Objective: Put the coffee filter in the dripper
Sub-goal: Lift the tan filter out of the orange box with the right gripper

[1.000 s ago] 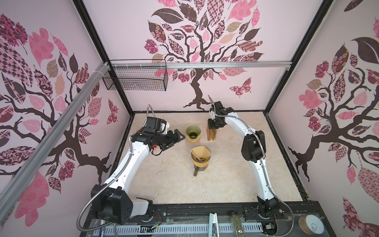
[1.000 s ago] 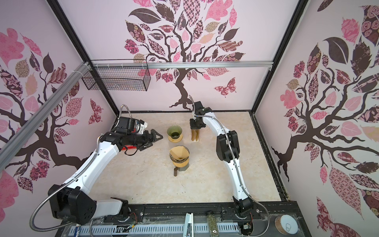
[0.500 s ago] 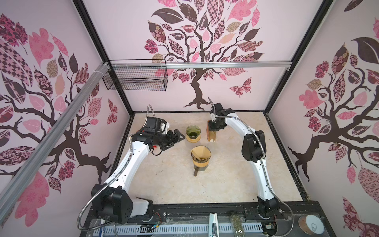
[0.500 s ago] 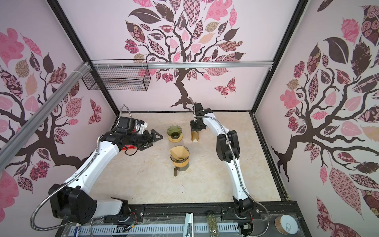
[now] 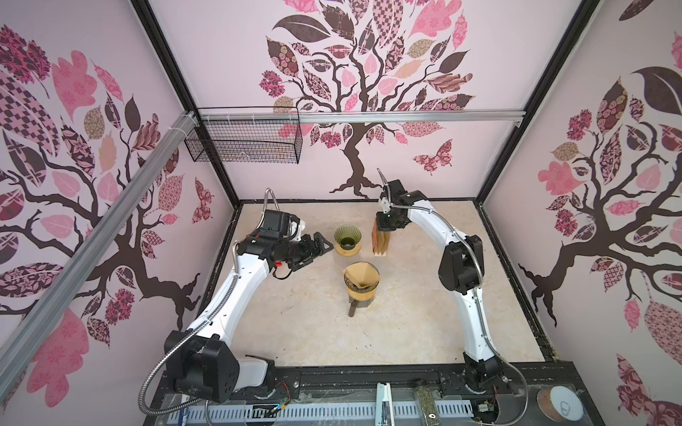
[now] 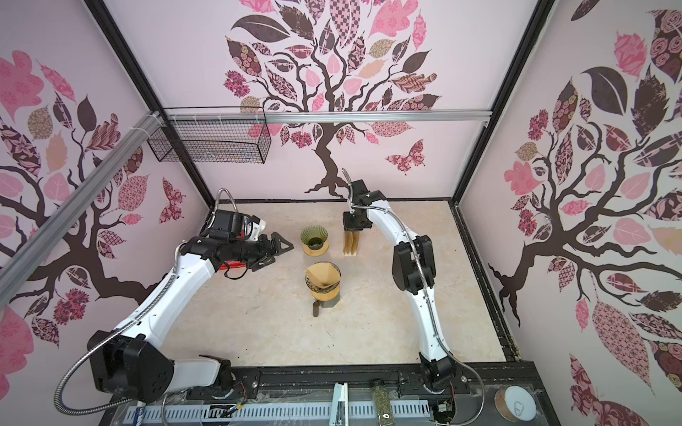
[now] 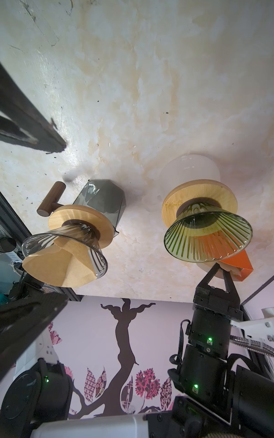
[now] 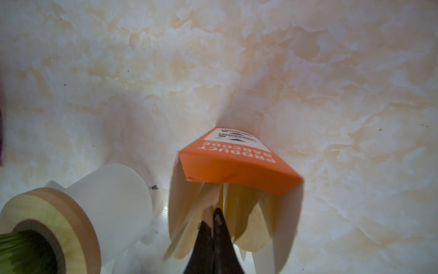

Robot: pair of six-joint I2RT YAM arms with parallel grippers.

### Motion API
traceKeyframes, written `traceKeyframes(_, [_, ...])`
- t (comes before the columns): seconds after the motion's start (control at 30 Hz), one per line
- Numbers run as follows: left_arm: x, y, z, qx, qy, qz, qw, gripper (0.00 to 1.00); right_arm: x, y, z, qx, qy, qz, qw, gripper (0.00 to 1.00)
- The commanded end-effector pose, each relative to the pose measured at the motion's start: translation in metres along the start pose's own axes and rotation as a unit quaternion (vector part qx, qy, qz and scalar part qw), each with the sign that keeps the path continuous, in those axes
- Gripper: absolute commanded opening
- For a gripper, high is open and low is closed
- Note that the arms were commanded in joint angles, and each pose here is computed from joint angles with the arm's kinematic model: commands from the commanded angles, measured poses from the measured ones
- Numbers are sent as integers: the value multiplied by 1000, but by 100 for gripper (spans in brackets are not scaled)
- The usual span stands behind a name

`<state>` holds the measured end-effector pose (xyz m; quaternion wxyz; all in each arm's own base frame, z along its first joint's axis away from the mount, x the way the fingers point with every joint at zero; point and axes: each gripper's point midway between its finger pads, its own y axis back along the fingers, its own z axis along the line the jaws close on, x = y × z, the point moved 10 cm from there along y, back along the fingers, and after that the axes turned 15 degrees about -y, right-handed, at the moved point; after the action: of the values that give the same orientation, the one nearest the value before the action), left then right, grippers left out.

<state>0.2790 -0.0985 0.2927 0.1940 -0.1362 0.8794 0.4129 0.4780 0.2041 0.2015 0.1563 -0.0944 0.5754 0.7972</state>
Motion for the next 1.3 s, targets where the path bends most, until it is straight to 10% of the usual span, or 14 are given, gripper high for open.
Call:
traceKeyframes(0.0, [0,-1,2,4,-1,-3,1000,95,-5,40,11,-14,2,-28,1000,0])
traceKeyframes(1.27, [3,6,0,2,-6,-16,1000,97,-21,136,32,-53,-7,-125,991,1])
